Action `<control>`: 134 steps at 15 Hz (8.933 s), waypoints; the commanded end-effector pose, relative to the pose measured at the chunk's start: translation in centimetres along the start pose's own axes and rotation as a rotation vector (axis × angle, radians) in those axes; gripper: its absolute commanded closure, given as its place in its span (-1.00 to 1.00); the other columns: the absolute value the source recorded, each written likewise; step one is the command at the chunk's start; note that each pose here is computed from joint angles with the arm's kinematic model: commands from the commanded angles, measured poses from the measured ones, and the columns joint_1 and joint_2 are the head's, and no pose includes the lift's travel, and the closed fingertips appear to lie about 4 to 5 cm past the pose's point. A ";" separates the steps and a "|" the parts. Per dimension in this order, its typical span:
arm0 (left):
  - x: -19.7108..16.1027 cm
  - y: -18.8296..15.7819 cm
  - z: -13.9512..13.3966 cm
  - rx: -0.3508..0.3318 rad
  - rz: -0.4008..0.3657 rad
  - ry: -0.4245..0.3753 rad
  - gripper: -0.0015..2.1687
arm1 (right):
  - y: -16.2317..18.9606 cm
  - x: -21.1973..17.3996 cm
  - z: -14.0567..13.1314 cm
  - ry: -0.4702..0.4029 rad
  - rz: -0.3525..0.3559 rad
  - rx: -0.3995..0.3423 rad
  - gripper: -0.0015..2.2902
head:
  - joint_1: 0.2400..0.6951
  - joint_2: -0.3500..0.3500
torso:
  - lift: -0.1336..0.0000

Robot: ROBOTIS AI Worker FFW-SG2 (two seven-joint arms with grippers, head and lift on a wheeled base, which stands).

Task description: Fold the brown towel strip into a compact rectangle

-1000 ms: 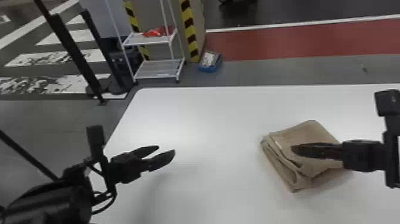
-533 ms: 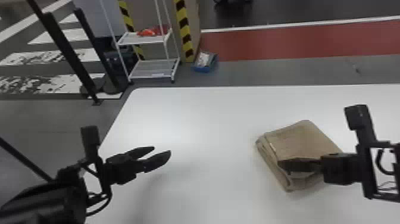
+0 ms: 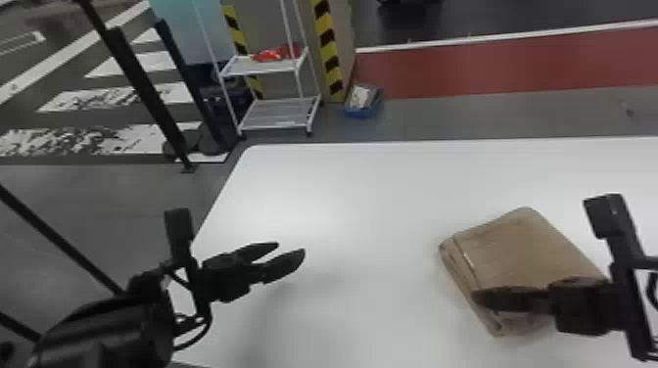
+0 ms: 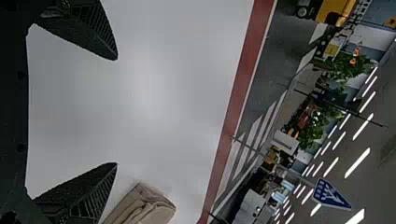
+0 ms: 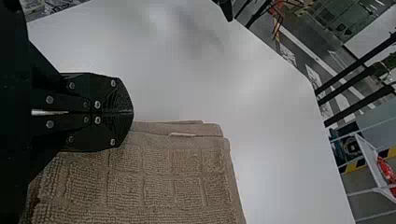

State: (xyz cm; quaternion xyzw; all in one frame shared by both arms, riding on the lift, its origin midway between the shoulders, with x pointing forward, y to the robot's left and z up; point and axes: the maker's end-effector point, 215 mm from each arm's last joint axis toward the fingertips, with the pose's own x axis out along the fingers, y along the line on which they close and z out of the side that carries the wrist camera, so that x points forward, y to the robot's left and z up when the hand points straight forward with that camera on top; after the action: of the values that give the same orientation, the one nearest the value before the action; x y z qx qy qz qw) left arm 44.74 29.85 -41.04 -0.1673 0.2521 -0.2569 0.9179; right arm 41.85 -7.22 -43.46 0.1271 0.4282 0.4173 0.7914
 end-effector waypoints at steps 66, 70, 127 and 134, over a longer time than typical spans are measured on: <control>-1.3 -0.1 -0.6 0.005 0.000 0.004 -0.93 | -20.4 -12.4 8.0 -0.058 -0.544 0.171 0.78 | 1.00 0.01 | -0.80; -1.4 -0.1 -0.8 0.005 0.001 0.007 -0.93 | -20.1 -9.0 10.8 -0.089 -0.537 0.080 0.78 | 1.00 0.09 | -0.80; -6.1 -3.0 1.5 0.359 0.511 -0.449 -0.92 | -1.6 -14.0 4.1 -0.794 -0.781 -0.408 -0.92 | 1.00 0.48 | -0.80; -6.1 -2.9 1.4 0.357 0.511 -0.447 -0.92 | -1.7 -13.9 4.1 -0.795 -0.781 -0.409 -0.92 | 1.00 0.50 | -0.80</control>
State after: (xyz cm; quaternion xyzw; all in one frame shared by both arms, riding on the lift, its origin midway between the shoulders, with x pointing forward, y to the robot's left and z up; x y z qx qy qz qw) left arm 39.92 31.07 -36.31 0.0136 0.0306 -0.0190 0.9993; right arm 42.03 -18.38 -34.00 -0.0490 0.0251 0.0902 0.9944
